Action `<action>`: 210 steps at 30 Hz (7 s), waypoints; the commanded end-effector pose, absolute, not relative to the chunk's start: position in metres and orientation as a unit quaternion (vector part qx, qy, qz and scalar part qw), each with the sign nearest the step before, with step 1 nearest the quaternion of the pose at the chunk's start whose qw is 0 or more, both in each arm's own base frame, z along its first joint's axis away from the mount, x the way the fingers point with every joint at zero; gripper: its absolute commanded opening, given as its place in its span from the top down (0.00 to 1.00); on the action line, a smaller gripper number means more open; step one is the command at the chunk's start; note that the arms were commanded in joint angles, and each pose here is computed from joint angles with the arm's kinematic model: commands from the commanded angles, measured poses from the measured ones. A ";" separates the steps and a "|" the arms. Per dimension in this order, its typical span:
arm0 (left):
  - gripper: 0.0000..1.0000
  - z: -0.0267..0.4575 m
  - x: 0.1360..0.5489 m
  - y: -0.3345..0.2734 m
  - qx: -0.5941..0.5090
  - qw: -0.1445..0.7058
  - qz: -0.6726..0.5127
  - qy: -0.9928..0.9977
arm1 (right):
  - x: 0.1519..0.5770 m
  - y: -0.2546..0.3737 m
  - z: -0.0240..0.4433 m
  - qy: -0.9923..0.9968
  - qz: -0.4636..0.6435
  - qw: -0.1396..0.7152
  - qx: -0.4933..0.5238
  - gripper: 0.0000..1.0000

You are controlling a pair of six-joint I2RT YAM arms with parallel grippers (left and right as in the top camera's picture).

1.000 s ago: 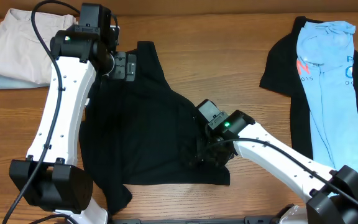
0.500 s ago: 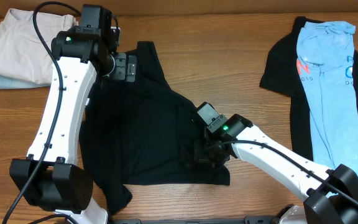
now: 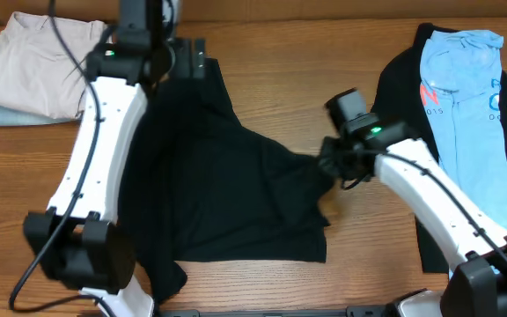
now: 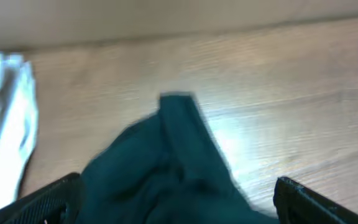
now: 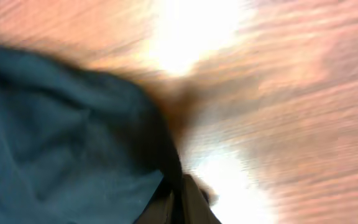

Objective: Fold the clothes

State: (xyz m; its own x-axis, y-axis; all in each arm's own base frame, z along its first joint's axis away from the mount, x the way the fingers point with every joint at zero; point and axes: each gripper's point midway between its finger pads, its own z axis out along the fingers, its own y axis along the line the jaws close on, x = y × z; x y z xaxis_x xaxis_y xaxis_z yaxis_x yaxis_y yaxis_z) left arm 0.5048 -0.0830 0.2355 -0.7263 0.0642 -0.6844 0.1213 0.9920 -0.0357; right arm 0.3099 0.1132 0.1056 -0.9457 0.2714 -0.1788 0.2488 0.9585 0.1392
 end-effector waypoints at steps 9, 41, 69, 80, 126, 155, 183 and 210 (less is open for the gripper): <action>0.03 0.083 0.535 -0.135 0.013 0.267 -0.053 0.962 | 0.342 0.069 0.119 0.979 0.046 0.151 0.132 0.96; 0.40 0.027 0.532 -0.080 -0.189 0.221 0.002 0.957 | 0.341 0.068 0.119 0.979 0.045 0.150 0.128 0.96; 0.65 0.004 0.542 -0.084 -0.190 0.222 -0.016 0.956 | 0.343 0.069 0.120 0.979 0.046 0.154 0.128 0.96; 0.96 0.046 0.567 -0.090 -0.171 0.261 -0.030 0.950 | 0.346 0.069 0.121 0.978 0.048 0.160 0.128 0.96; 0.48 0.046 0.575 -0.114 -0.105 0.270 -0.082 0.953 | 0.350 0.070 0.122 0.976 0.052 0.169 0.127 0.96; 0.60 0.035 0.575 -0.118 -0.102 0.269 -0.084 0.954 | 0.352 0.070 0.122 0.976 0.052 0.171 0.127 0.96; 0.96 0.173 0.595 -0.120 -0.097 0.342 -0.126 0.926 | 0.357 0.070 0.127 0.974 0.050 0.184 0.121 0.96; 0.96 0.500 0.350 0.006 -0.123 0.526 -0.033 0.841 | 0.333 0.077 0.342 0.946 0.112 0.298 0.068 0.96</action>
State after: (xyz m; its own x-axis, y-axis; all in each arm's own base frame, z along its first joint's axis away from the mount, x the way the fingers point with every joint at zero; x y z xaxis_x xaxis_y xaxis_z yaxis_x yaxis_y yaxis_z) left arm 0.3858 -0.0121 0.4682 -0.5035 -0.2630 -0.8230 -0.1336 0.9648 -0.2266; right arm 0.3430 0.0778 0.3120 -0.8579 0.1790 -0.4816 0.0829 0.9733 0.2141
